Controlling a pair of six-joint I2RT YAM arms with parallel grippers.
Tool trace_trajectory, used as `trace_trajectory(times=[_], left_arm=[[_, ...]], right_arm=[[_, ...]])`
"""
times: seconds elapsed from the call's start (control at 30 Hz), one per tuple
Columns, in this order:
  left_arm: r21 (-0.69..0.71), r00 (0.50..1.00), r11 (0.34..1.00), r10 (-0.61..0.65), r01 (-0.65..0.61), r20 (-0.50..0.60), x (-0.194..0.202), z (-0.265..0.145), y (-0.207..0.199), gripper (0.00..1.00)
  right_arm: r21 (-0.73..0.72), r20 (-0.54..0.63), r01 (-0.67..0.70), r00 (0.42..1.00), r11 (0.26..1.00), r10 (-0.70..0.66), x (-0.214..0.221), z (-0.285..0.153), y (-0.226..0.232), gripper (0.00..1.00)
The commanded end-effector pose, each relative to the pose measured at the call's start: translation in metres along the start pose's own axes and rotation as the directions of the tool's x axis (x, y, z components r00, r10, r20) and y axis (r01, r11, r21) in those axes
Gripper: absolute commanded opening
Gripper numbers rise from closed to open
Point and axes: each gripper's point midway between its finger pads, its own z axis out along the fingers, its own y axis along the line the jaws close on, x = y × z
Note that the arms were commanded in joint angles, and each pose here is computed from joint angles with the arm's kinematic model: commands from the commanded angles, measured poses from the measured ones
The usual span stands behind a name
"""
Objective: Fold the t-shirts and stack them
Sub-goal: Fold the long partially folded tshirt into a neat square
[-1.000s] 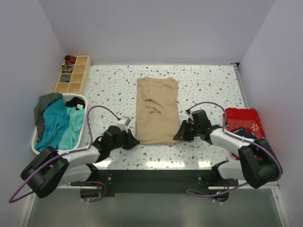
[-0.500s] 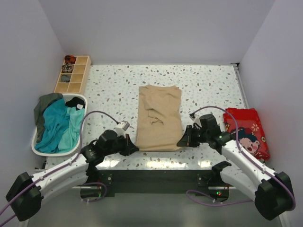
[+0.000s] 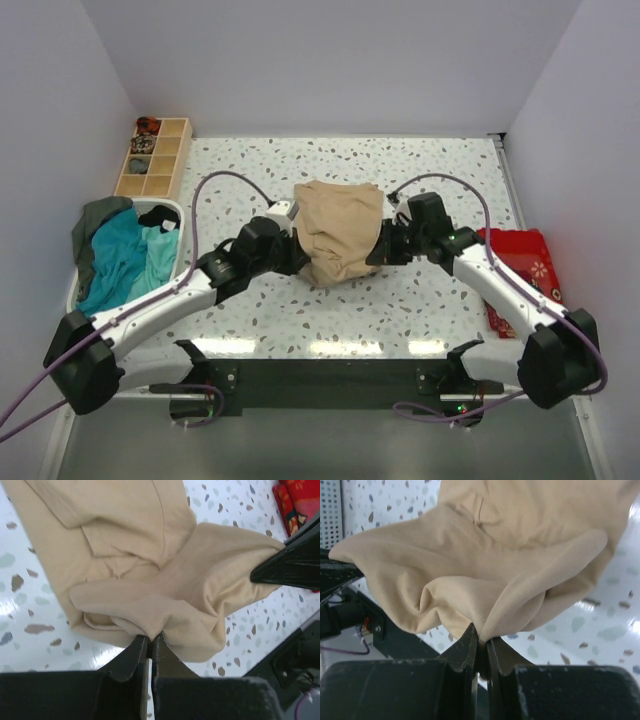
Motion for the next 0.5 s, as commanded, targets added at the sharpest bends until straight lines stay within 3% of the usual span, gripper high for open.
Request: trace_trajectory(times=[0.0, 0.23, 0.27, 0.33, 0.4, 0.43, 0.47], left_arm=[[-0.078, 0.991, 0.994, 0.086, -0.079, 0.102, -0.056, 0.025, 0.008, 0.00], [-0.097, 0.977, 0.993, 0.091, -0.073, 0.194, -0.126, 0.060, 0.038, 0.00], [-0.110, 0.983, 0.991, 0.090, -0.073, 0.163, -0.124, 0.073, 0.051, 0.00], [-0.104, 0.967, 0.991, 0.104, -0.082, 0.234, -0.157, 0.084, 0.051, 0.00], [-0.100, 0.970, 0.992, 0.091, -0.070, 0.223, -0.167, 0.105, 0.067, 0.00], [-0.082, 0.954, 0.994, 0.098, -0.078, 0.285, -0.193, 0.108, 0.065, 0.00], [-0.070, 0.957, 0.994, 0.102, -0.087, 0.272, -0.191, 0.126, 0.072, 0.00]], right_arm=[[0.057, 0.077, 0.091, 0.992, 0.994, -0.095, -0.058, 0.014, -0.004, 0.09], [0.051, 0.135, 0.068, 0.988, 0.996, -0.075, -0.137, 0.045, -0.018, 0.09], [0.049, 0.147, 0.056, 0.987, 0.997, -0.063, -0.148, 0.046, -0.024, 0.09], [0.041, 0.155, 0.044, 0.987, 0.998, -0.050, -0.171, 0.063, -0.031, 0.09], [0.039, 0.122, 0.007, 0.992, 0.999, -0.011, -0.181, 0.087, -0.049, 0.06], [0.023, 0.153, 0.025, 0.988, 0.999, -0.029, -0.204, 0.088, -0.044, 0.06], [0.046, 0.168, 0.033, 0.985, 0.998, -0.040, -0.213, 0.094, -0.050, 0.06]])
